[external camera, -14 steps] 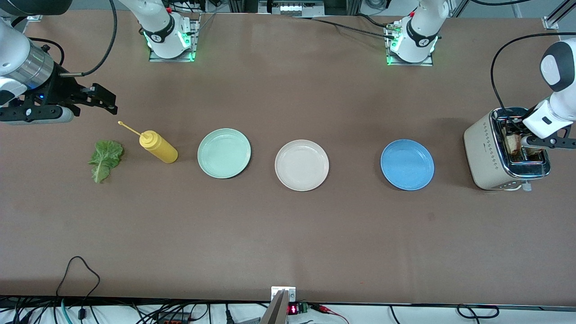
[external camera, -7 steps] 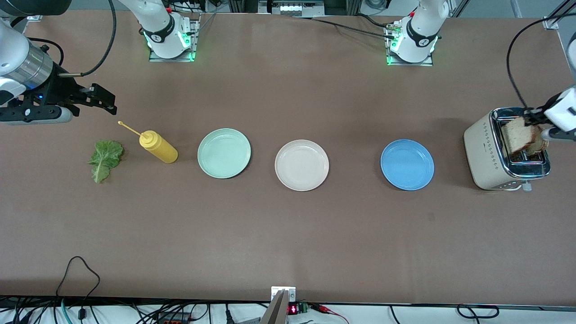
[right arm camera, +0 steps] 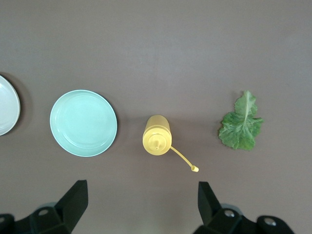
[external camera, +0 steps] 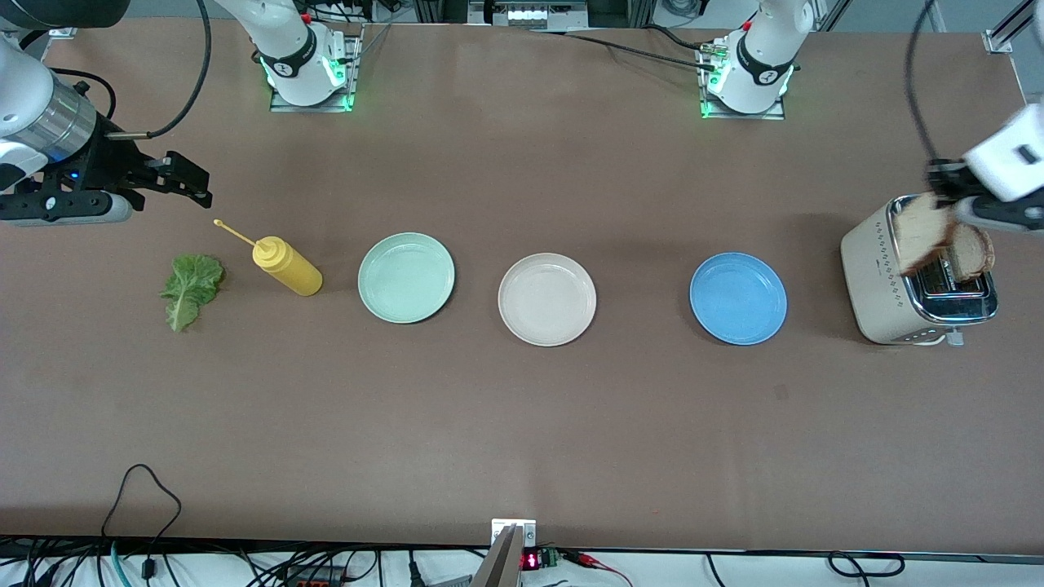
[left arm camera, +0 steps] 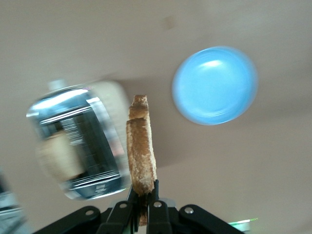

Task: Make sandwich in beige plate with both arms
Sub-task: 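Lift the bread slice and carry it to the beige plate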

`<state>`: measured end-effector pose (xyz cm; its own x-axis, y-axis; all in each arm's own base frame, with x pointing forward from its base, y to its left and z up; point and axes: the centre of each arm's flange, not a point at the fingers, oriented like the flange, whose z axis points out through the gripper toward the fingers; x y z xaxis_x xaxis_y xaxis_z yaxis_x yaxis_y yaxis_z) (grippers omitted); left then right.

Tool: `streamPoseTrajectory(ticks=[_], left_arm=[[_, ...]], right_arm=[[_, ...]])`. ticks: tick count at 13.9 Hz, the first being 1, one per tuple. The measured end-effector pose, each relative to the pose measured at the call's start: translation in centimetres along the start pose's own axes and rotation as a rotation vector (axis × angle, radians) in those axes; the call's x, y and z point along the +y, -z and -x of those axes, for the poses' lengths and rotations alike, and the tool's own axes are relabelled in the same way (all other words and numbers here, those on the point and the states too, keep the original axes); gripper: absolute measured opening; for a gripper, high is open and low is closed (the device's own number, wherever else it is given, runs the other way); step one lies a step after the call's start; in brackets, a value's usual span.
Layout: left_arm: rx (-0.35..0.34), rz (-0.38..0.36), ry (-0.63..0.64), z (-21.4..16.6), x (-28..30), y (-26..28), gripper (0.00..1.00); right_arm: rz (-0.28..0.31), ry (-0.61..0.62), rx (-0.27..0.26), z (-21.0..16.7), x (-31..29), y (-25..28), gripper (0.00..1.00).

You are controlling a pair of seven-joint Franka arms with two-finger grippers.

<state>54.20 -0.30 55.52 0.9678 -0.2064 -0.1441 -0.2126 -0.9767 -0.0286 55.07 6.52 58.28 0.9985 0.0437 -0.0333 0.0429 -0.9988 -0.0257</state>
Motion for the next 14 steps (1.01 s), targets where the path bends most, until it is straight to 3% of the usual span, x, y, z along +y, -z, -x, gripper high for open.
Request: streamPoseTrajectory(ticks=[4,9,12,14], left_arm=[[0.003,0.322,0.113,-5.8,8.3,-5.2,0.09],[-0.016,0.884,0.280,-13.0,16.1,-14.1,0.06],[0.063,1.060,0.337,-14.7,21.6,-20.4,0.11],[0.139,1.181,0.330,-14.3,24.7,-25.3,0.06]], right_arm=[[0.000,0.000,-0.002,0.0,0.0,-0.1,1.00],[0.001,-0.001,-0.007,0.0,0.0,-0.3,1.00],[0.002,0.008,-0.016,-0.1,0.8,-0.8,1.00],[0.000,0.045,-0.031,-0.5,3.2,-1.6,1.00]])
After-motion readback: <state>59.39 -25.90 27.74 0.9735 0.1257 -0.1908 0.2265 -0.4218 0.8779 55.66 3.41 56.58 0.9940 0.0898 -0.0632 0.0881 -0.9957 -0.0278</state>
